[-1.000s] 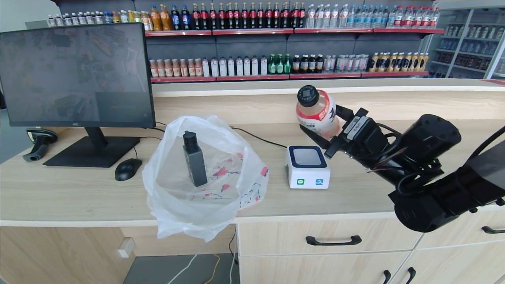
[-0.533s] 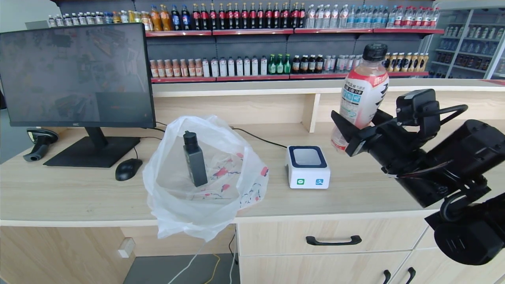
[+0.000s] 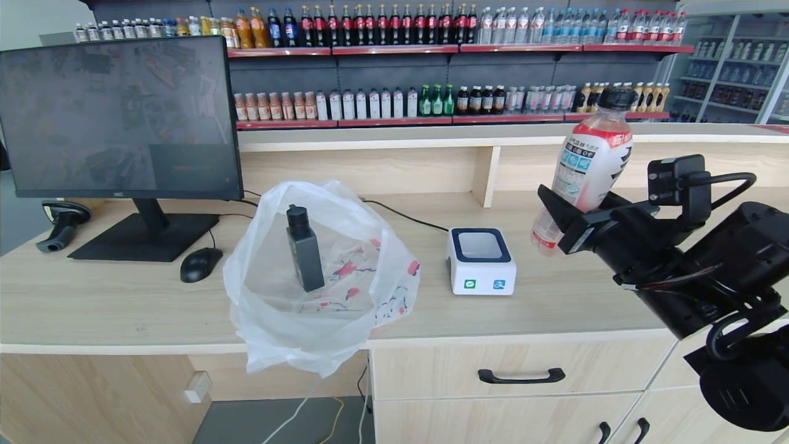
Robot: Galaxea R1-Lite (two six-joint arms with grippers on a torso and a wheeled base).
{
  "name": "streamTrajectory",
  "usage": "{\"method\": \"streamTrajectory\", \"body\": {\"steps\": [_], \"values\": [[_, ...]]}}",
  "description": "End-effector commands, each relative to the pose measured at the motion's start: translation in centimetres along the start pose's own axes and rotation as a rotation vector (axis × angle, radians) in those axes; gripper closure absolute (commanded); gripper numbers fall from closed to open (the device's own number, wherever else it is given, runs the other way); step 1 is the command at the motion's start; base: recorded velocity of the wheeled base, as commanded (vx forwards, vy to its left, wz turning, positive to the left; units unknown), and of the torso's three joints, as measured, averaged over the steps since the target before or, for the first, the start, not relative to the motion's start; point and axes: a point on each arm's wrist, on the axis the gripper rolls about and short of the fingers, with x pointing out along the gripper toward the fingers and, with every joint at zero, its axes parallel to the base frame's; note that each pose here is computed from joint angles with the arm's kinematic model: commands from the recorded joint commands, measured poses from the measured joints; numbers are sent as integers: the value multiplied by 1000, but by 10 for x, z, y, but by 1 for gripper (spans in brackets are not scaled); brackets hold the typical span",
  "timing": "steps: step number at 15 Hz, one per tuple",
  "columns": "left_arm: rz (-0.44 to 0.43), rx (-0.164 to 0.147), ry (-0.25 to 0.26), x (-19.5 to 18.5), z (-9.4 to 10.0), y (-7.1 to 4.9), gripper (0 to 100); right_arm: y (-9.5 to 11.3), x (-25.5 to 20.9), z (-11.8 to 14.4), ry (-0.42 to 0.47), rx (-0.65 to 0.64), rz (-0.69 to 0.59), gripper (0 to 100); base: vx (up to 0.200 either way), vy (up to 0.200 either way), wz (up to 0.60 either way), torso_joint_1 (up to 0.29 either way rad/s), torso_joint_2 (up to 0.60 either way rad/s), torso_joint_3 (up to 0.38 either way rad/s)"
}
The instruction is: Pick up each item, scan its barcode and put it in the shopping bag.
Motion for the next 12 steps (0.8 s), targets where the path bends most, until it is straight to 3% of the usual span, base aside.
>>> {"method": "streamTrajectory", "body": {"steps": [1, 3, 5, 9, 12], "values": [[0, 0, -1, 0, 0, 0, 0, -1, -3, -6, 27, -1, -7, 100, 0, 0, 0, 0, 0, 0], [0, 0, -3, 0, 0, 0, 0, -4, -5, -8, 38, -4, -15, 100, 0, 0, 0, 0, 0, 0], [0, 0, -3, 0, 0, 0, 0, -8, -6, -9, 45, -8, -30, 100, -200, 0, 0, -2, 5, 5], [0, 0, -3, 0, 0, 0, 0, -15, -10, -7, 47, -14, -51, 100, 0, 0, 0, 0, 0, 0], [0, 0, -4, 0, 0, 0, 0, -26, -12, -6, 48, -21, -88, 100, 0, 200, 0, 9, 4, 1]]}}
